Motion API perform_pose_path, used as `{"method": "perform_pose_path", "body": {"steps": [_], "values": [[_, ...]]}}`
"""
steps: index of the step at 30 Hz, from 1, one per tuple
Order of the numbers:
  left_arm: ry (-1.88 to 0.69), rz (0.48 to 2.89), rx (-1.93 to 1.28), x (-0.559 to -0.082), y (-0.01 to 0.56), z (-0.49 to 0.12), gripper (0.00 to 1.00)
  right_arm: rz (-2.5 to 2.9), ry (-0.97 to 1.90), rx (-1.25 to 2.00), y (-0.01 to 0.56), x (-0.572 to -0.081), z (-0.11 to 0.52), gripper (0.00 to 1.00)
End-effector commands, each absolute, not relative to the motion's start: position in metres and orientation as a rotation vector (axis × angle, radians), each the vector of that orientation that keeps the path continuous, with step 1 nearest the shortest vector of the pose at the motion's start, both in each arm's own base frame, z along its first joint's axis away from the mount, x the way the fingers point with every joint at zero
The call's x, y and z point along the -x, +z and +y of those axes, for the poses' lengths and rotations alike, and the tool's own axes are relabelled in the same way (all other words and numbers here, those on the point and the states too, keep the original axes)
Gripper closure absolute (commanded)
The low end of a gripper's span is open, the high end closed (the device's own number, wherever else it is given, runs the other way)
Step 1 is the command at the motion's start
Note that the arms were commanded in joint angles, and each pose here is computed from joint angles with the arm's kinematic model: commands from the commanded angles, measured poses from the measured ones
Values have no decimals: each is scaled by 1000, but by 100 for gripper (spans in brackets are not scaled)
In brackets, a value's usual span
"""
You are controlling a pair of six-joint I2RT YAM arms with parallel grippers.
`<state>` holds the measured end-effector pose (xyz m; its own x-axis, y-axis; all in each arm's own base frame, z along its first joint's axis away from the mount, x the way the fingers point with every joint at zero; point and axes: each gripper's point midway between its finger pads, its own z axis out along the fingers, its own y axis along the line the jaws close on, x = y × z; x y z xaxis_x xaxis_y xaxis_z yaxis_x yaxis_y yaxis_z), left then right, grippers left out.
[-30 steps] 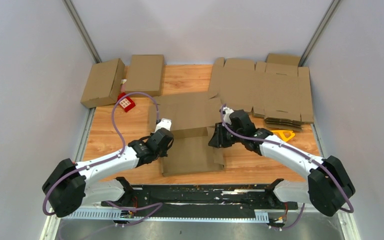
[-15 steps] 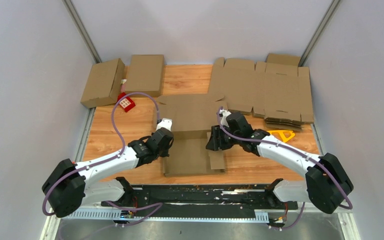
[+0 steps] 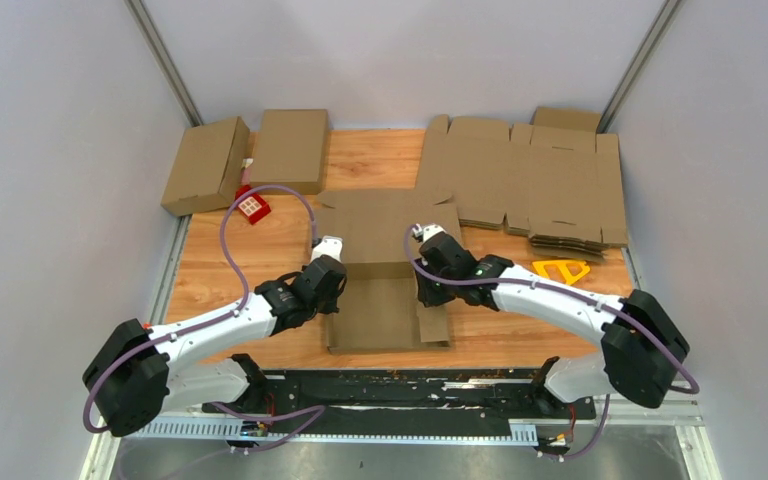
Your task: Fold the paper box
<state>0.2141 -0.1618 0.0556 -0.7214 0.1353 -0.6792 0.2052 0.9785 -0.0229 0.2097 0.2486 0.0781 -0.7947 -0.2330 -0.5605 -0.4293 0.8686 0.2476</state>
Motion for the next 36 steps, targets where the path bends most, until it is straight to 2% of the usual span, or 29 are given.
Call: {"method": "perform_pose_path", "body": {"steps": [1, 7, 11, 14, 20, 24, 26, 28, 30, 31, 36], "values": [[-150, 2394, -237, -209, 57, -165, 87, 2557, 55, 555, 60, -213, 211, 76], [-142, 2400, -230, -209, 54, -164, 87, 2566, -190, 598, 47, -213, 195, 75], [-138, 2406, -235, -208, 52, -163, 87, 2533, -249, 593, 55, -219, 193, 75], [-140, 2408, -234, -208, 51, -164, 86, 2513, -207, 610, 63, -221, 202, 72], [-150, 2413, -236, -207, 50, -165, 86, 2434, 72, 612, 99, -219, 234, 66], [-146, 2411, -237, -207, 50, -165, 86, 2388, 82, 577, 116, -221, 226, 47], [-146, 2411, -239, -208, 50, -165, 86, 2380, 36, 564, 116, -222, 217, 43], [-144, 2413, -240, -207, 49, -165, 86, 2383, 7, 559, 114, -222, 210, 45], [-148, 2412, -240, -207, 49, -165, 86, 2392, 18, 564, 109, -221, 208, 53], [-146, 2413, -240, -207, 49, -165, 86, 2390, 47, 566, 109, -219, 211, 53], [-140, 2411, -218, -209, 50, -164, 86, 2344, 205, 532, 124, -213, 219, 29]]}}
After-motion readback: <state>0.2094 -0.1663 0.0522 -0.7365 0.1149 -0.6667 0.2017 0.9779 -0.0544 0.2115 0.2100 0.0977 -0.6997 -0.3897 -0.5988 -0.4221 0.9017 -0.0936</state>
